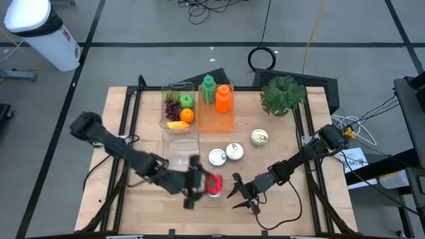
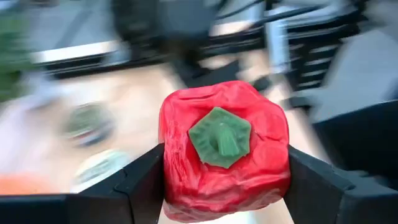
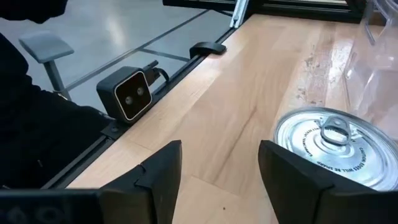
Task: Pick & Place Food Item
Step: Put the red bell pepper into the top transparent bin
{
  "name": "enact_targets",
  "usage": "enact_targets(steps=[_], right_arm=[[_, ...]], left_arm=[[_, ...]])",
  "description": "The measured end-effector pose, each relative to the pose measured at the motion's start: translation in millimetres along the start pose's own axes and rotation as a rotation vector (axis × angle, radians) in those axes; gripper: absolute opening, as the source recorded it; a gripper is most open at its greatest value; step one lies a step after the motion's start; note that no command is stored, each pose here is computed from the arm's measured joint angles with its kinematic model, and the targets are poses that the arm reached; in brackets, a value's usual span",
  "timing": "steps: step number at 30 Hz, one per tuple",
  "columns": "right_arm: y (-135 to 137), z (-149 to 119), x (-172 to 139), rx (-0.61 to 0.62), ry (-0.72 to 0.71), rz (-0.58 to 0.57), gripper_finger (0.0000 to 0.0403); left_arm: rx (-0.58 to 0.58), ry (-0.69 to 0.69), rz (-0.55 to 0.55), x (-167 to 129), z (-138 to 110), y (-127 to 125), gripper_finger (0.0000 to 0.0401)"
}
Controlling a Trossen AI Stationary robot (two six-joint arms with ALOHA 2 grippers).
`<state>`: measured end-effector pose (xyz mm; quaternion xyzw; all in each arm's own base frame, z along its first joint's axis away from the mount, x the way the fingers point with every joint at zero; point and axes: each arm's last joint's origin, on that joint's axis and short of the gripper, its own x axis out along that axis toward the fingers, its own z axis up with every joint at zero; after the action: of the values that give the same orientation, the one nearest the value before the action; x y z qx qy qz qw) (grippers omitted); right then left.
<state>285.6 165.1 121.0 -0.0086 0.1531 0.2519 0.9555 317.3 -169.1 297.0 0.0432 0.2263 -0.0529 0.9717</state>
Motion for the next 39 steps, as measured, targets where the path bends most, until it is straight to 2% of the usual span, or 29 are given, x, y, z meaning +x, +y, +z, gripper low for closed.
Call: enact_targets(steps=[3, 7, 14, 18, 20, 24, 39], right_arm=[[0.5, 2.8, -1.1, 0.0, -0.009, 0.003, 0.0199], [0.8, 7.5, -3.2, 0.002, -0.021, 0.005, 0.0195], [0.9, 7.0, -3.5, 0.001, -0.01, 0.005, 0.0194], [0.9, 7.3, -3.5, 0.0, -0.014, 0.005, 0.0192], [0.9, 7.6, -3.5, -0.006, -0.017, 0.004, 0.0193], [0.5, 7.6, -3.5, -0.023, -0.016, 0.002, 0.0194], [0.4, 7.6, -3.5, -0.023, -0.017, 0.001, 0.0188]], left_arm=[[0.014, 0.043, 0.181, -29.4, -1.8, 20.5, 0.0265], [-0.06, 0.058, 0.414, -63.6, -18.1, 61.1, 0.0265], [-0.304, 0.003, 0.667, -105.7, -91.5, 139.1, 0.0265], [-0.434, -0.019, 0.806, -124.6, -132.5, 171.1, 0.0265], [-0.496, -0.026, 0.831, -129.4, -147.6, 182.8, 0.0265], [-0.573, -0.022, 0.813, -129.1, -167.9, 200.5, 0.0265], [-0.663, 0.118, 0.8, -94.3, -195.8, 235.3, 0.0265]])
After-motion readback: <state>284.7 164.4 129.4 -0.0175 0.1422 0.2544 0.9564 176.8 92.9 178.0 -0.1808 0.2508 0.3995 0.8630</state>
